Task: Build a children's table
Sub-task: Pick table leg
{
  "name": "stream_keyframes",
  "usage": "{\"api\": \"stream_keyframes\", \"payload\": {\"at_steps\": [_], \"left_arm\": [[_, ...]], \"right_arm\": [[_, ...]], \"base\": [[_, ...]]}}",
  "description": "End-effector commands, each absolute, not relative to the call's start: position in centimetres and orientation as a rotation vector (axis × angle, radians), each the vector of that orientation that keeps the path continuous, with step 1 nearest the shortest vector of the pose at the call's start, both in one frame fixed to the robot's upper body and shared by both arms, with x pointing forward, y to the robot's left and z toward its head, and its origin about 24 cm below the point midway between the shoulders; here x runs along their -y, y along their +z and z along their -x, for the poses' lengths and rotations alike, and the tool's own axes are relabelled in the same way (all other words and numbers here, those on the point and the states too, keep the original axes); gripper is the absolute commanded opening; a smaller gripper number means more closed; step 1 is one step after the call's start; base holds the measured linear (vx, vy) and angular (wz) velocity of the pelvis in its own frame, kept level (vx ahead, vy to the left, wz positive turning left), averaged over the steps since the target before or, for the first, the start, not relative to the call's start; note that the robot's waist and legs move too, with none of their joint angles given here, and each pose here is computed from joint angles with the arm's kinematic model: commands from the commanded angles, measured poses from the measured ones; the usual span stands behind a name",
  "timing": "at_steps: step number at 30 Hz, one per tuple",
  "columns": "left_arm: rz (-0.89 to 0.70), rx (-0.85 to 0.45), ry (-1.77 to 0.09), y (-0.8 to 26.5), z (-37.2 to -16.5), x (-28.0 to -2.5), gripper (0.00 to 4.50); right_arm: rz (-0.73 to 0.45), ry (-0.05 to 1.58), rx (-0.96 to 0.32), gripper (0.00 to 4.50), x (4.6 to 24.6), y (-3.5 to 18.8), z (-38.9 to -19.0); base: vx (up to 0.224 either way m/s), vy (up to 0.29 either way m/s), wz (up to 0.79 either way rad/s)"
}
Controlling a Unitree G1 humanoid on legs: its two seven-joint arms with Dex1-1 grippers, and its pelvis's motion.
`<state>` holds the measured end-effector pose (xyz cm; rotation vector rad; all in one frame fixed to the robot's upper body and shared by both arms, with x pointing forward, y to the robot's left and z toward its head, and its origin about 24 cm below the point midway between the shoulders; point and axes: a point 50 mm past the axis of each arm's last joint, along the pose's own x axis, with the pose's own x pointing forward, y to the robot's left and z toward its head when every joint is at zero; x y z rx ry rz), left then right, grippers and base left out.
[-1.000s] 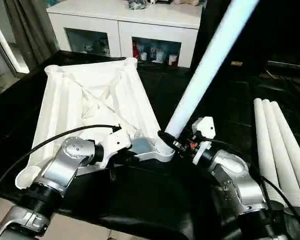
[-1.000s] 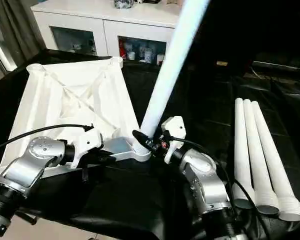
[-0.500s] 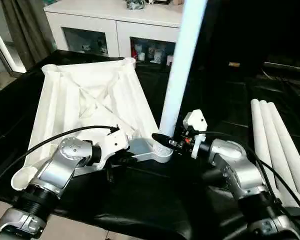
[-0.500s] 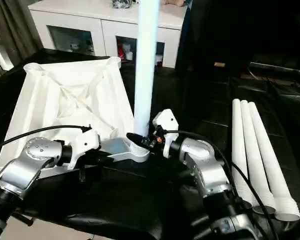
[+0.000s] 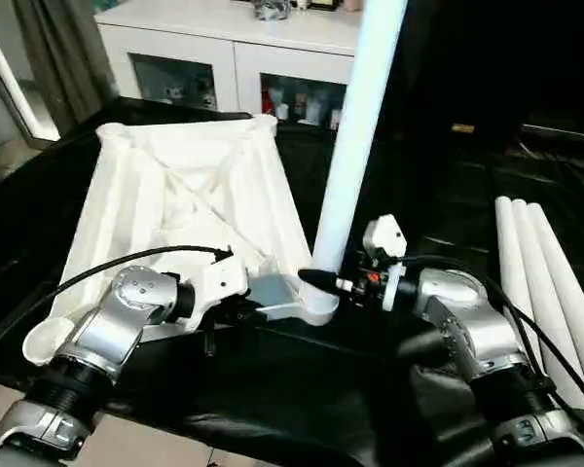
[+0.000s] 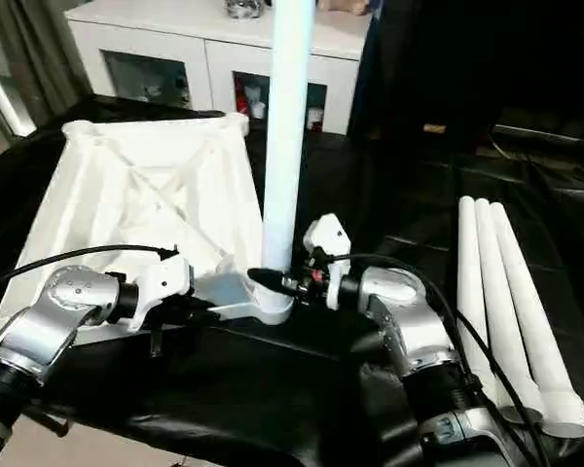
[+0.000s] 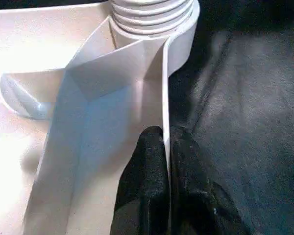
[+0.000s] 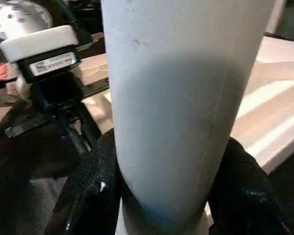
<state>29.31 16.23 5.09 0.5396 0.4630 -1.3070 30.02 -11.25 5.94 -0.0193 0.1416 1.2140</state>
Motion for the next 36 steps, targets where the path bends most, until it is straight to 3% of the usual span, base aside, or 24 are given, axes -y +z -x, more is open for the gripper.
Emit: {"api": "stream_keyframes", "payload": {"at_steps": [1, 8, 13, 22, 26, 30, 36], "left_arm": [[-0.561, -0.366, -1.393, 6.5, -29.6, -14.9, 0.00], [-0.578, -0.364, -1.432, 7.0, -29.8, -15.0, 0.00], [-0.567, -0.357, -1.390, 6.8, -30.4, -14.9, 0.00], [-0.529, -0.371, -1.205, 6.4, -31.8, -14.2, 0.00], [-0.473, -0.372, -1.104, 6.4, -32.6, -13.3, 0.00], [-0.470, -0.406, -0.981, 6.2, -33.6, -11.8, 0.00], [-0.411, -0.446, -0.782, 5.8, -34.6, -9.3, 0.00]], "right_arm": [[-0.026, 1.279, -0.338, 1.88, 11.4, 2.1, -28.1], [-0.011, 1.331, -0.358, 1.88, 11.7, 1.6, -27.3], [-0.026, 1.234, -0.362, 1.88, 11.8, 1.1, -28.0], [-0.032, 0.873, -0.364, 1.88, 12.3, -0.2, -30.2], [-0.071, 0.743, -0.380, 1.88, 11.5, -0.8, -30.6], [-0.034, 0.551, -0.403, 1.88, 10.5, -1.3, -31.8], [-0.062, 0.338, -0.398, 1.88, 9.4, -0.9, -33.1]], "base": [[0.000, 0.000, 0.00], [0.000, 0.000, 0.00], [0.000, 0.000, 0.00], [0.000, 0.000, 0.00], [0.000, 0.000, 0.00], [0.000, 0.000, 0.00], [0.000, 0.000, 0.00]]}}
